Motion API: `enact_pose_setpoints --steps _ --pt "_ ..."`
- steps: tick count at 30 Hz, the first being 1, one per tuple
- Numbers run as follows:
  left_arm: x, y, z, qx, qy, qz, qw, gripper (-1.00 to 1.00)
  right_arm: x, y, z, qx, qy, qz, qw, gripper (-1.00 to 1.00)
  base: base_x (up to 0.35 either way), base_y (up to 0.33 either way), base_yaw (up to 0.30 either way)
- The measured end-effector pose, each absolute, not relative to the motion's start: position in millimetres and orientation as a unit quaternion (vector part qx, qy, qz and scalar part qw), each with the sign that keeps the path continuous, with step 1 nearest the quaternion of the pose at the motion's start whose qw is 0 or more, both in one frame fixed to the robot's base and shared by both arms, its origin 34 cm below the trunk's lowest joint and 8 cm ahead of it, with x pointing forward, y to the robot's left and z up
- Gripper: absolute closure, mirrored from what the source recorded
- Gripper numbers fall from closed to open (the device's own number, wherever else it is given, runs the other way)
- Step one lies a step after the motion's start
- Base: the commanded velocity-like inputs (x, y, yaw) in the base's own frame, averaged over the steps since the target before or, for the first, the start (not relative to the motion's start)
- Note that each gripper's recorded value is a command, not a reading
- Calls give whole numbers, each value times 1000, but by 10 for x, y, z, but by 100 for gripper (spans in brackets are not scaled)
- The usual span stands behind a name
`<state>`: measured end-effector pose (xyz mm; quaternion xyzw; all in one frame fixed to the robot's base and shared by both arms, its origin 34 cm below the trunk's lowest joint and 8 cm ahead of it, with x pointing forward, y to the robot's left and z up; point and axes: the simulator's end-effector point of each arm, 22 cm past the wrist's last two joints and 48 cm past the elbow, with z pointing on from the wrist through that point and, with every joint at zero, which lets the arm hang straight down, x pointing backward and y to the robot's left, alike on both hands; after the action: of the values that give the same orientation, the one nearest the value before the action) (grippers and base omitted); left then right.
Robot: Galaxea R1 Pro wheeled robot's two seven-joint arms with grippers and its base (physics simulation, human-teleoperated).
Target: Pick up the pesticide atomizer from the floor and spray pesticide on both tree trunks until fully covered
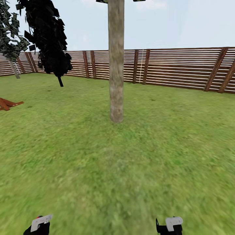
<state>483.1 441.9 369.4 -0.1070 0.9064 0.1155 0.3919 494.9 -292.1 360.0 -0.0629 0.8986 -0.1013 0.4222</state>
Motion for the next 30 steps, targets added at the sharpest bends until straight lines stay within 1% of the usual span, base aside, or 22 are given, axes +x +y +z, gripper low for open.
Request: enact_pose_setpoints --steps 5,30 --pt "4821 4416 3688 -108 907 116 391 100 4951 -2886 3598 -63 899 -98 422 -100 307 -101 0" --pt "4807 4422 3680 -109 907 117 389 100 4951 -2892 3598 -63 899 -98 422 -100 339 -2 0"
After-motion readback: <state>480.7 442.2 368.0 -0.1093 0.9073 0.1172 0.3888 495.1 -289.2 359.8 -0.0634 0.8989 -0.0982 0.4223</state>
